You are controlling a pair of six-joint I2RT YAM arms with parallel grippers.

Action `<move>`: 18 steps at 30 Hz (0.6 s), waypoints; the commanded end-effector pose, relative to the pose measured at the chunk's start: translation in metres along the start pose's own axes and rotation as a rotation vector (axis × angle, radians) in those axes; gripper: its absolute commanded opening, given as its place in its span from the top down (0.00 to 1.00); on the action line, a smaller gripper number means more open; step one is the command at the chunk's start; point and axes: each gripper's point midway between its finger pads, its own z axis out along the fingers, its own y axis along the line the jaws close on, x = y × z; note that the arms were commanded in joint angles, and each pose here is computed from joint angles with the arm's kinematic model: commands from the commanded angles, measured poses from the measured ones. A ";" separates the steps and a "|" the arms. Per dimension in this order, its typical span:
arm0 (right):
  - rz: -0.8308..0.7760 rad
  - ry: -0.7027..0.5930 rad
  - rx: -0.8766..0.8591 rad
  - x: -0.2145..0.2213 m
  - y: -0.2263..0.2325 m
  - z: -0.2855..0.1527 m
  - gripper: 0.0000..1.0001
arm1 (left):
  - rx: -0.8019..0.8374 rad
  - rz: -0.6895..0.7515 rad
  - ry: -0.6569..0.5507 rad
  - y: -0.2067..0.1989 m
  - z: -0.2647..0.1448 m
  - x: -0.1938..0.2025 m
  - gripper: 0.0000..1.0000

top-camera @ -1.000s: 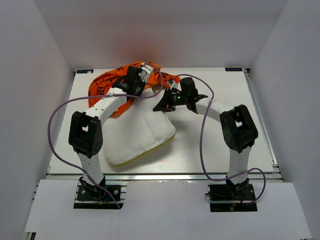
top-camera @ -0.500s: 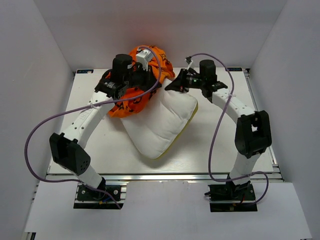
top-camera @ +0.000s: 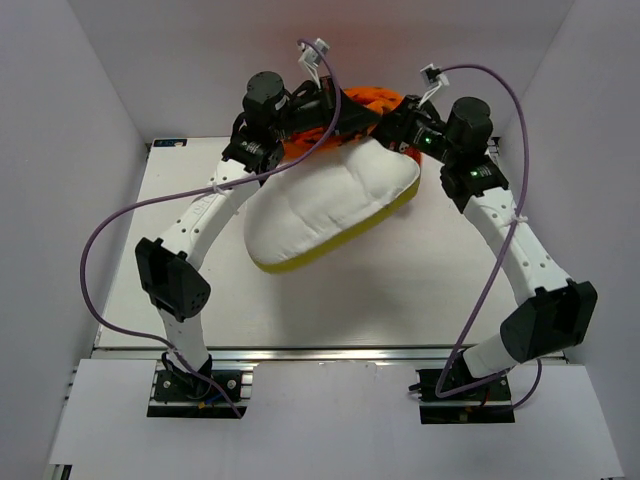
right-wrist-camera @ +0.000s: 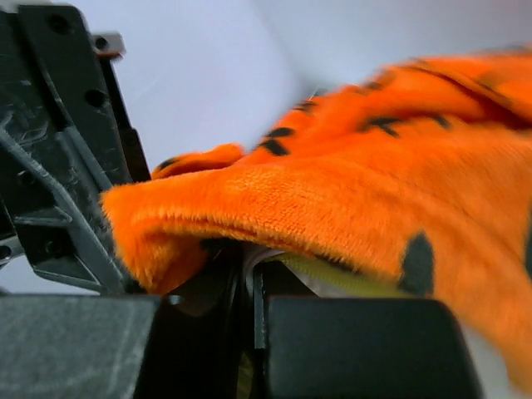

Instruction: Put the pillow into the pillowcase

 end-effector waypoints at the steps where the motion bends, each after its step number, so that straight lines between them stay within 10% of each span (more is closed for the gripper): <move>1: -0.338 -0.352 -0.018 -0.104 0.060 -0.018 1.00 | 0.401 0.104 -0.088 -0.149 -0.012 -0.039 1.00; 7: -0.585 -0.404 0.055 -0.160 0.096 -0.045 1.00 | 0.396 0.040 -0.246 -0.174 -0.040 -0.060 1.00; 18: -0.557 -0.079 0.152 -0.090 0.053 -0.015 1.00 | 0.022 -0.387 -0.183 -0.061 -0.095 0.096 1.00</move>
